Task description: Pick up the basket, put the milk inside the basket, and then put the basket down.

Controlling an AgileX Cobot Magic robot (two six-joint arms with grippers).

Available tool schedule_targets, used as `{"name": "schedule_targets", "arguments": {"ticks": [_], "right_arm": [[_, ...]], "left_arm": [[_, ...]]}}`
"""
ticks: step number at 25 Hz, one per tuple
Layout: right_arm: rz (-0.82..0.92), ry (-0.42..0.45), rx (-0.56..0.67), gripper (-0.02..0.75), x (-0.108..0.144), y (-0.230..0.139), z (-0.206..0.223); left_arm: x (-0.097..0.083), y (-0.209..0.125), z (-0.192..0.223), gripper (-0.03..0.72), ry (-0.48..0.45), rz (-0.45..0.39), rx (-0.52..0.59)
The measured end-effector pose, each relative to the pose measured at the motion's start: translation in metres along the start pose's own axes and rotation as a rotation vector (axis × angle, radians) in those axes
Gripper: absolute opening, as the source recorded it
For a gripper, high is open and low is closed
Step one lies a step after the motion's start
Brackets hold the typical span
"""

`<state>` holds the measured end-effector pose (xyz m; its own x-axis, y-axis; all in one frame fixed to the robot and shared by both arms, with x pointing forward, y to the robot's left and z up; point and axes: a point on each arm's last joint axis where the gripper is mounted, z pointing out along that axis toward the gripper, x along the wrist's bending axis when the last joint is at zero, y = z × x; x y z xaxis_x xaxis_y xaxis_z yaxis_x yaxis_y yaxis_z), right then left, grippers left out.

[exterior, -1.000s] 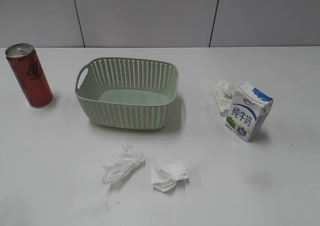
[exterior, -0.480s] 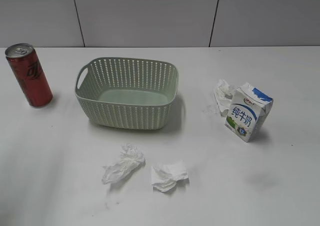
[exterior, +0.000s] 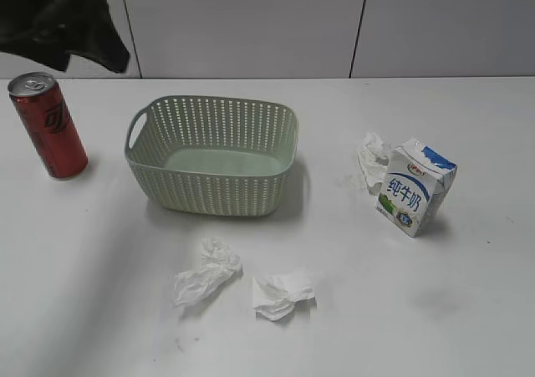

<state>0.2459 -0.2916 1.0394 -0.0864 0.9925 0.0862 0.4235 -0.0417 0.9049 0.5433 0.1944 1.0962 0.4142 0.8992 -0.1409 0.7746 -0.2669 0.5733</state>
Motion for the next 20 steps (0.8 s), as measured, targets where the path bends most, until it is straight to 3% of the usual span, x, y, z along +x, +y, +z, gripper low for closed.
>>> {"name": "schedule_targets", "arguments": {"ticks": [6, 13, 20], "right_arm": [[0.001, 0.001, 0.0, 0.574, 0.0, 0.0, 0.0], [0.001, 0.001, 0.0, 0.574, 0.0, 0.0, 0.0], [0.001, 0.001, 0.0, 0.574, 0.0, 0.0, 0.0]], "left_arm": [[0.01, 0.006, 0.068, 0.619, 0.013, 0.008, 0.125], [0.022, 0.014, 0.125, 0.608, 0.027, 0.002, 0.171], [0.032, 0.001, 0.169, 0.587, 0.04, -0.016, 0.229]]}}
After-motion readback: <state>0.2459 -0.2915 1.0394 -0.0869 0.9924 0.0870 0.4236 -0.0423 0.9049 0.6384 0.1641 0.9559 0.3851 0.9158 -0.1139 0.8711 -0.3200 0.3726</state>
